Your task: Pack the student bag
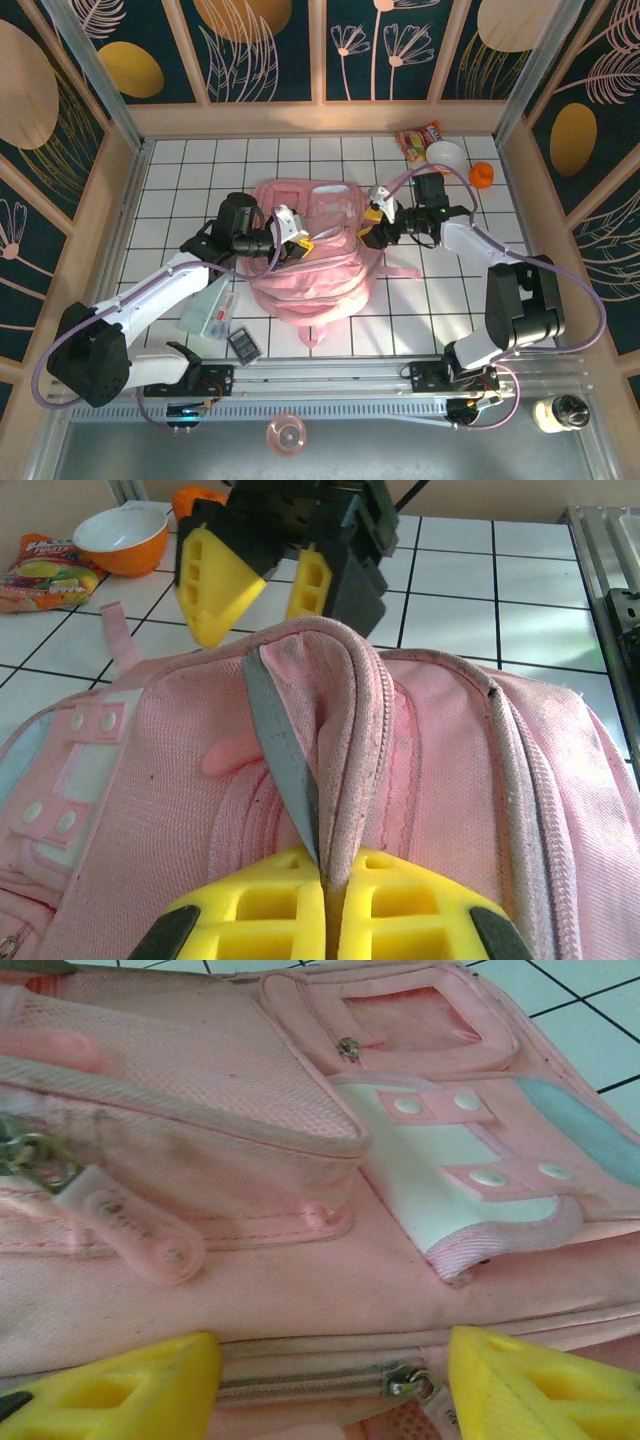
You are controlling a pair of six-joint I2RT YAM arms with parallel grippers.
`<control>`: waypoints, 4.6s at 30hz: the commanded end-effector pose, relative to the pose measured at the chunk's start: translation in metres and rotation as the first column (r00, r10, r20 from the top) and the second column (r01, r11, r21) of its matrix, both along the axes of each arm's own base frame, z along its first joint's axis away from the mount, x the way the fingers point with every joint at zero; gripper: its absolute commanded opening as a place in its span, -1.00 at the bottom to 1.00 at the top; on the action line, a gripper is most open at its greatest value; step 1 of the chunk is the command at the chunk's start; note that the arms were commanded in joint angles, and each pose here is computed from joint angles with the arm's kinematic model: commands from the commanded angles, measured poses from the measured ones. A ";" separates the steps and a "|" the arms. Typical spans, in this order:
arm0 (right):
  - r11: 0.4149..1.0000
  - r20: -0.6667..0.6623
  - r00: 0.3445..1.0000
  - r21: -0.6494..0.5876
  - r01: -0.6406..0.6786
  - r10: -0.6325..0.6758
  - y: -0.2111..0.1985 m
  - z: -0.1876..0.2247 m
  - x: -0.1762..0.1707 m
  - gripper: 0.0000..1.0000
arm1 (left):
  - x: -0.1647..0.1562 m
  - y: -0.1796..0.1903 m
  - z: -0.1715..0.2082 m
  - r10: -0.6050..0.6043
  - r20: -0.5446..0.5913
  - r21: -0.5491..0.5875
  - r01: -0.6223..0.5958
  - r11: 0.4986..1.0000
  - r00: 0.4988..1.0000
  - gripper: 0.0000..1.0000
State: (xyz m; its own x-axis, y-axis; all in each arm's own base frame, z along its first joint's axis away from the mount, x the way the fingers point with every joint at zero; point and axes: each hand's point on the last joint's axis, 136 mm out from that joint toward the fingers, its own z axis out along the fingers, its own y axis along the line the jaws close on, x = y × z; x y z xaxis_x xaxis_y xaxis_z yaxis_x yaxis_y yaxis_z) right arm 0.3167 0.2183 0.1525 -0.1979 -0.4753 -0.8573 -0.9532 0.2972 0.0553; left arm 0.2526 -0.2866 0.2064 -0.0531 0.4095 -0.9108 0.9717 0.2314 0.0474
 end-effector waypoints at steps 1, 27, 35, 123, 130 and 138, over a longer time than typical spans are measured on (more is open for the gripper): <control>0.997 -0.062 0.996 0.043 -0.069 0.071 0.015 0.008 -0.046 0.23 | 0.010 -0.013 0.064 -0.025 0.218 -0.144 0.058 0.988 0.976 -1.00; 0.995 0.008 1.000 0.103 0.006 -0.007 0.000 0.024 -0.004 0.27 | 0.004 -0.017 0.071 -0.058 0.220 -0.176 0.098 0.980 0.974 -1.00; 0.997 -0.039 0.996 0.016 -0.076 0.077 0.003 -0.006 0.007 0.24 | 0.004 -0.017 0.067 -0.068 0.219 -0.163 0.105 0.981 0.973 -1.00; 0.997 -0.468 0.884 0.062 0.053 -0.018 0.031 0.031 -0.079 -1.00 | 0.050 0.021 0.010 0.084 0.492 0.141 -0.174 0.975 0.867 -1.00; 0.980 -0.446 0.895 0.184 0.074 0.016 0.040 0.029 -0.078 -0.82 | 0.024 0.003 0.024 -0.021 0.475 0.050 -0.003 0.999 0.880 -1.00; 0.979 -0.468 0.883 0.187 0.087 0.011 0.039 0.013 -0.080 -0.43 | 0.023 0.002 0.040 0.008 0.493 -0.004 -0.007 1.000 0.870 -1.00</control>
State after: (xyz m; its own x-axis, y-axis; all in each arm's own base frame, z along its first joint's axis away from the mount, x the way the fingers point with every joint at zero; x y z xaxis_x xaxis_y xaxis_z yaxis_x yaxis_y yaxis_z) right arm 0.2389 0.2511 0.1611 -0.6305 -0.3101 -0.7115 -0.7742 0.3172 0.5478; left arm 0.2762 -0.2703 0.1895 0.2583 0.5556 -0.7903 0.8717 0.2186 0.4386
